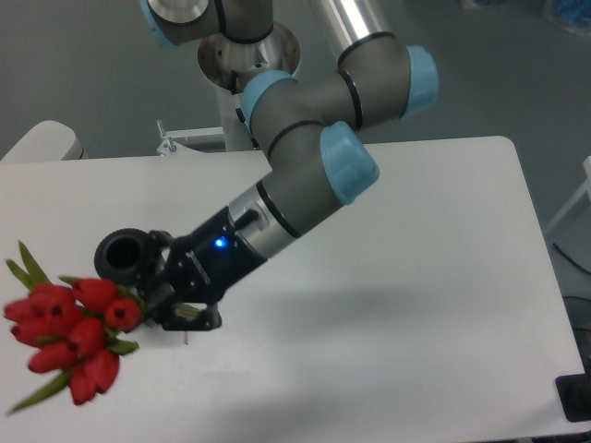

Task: Insert the flowers into the vase
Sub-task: 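Position the tulip stems above the vase opening, then lower the tulip stems down into the black vase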

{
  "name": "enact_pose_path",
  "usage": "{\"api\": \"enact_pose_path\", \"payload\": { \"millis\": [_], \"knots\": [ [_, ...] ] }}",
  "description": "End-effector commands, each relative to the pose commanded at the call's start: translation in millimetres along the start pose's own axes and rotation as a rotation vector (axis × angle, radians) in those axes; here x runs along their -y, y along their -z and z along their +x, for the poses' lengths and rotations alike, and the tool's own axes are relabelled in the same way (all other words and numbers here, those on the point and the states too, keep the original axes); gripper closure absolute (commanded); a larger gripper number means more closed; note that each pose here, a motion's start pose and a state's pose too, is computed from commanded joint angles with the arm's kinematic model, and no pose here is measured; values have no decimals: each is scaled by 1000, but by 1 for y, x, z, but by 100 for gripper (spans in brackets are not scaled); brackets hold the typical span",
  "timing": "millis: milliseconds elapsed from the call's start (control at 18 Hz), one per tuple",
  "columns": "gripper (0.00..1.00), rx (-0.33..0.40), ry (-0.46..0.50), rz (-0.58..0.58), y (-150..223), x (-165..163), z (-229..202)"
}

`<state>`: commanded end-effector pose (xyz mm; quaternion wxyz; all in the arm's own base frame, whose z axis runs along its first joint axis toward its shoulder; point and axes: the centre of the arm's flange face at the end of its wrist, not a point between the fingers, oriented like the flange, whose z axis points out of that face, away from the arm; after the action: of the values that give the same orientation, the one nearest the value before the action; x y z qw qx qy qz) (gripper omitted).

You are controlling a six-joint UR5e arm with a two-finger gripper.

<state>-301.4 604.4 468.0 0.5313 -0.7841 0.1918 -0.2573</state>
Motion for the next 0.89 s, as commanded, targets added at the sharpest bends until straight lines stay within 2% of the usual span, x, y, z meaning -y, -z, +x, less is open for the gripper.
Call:
{"api": "enact_pose_path", "payload": {
  "millis": [556, 889],
  "knots": [
    [100, -53, 9, 109, 4, -11, 63],
    [100, -56, 3, 110, -2, -32, 82]
  ]
}}
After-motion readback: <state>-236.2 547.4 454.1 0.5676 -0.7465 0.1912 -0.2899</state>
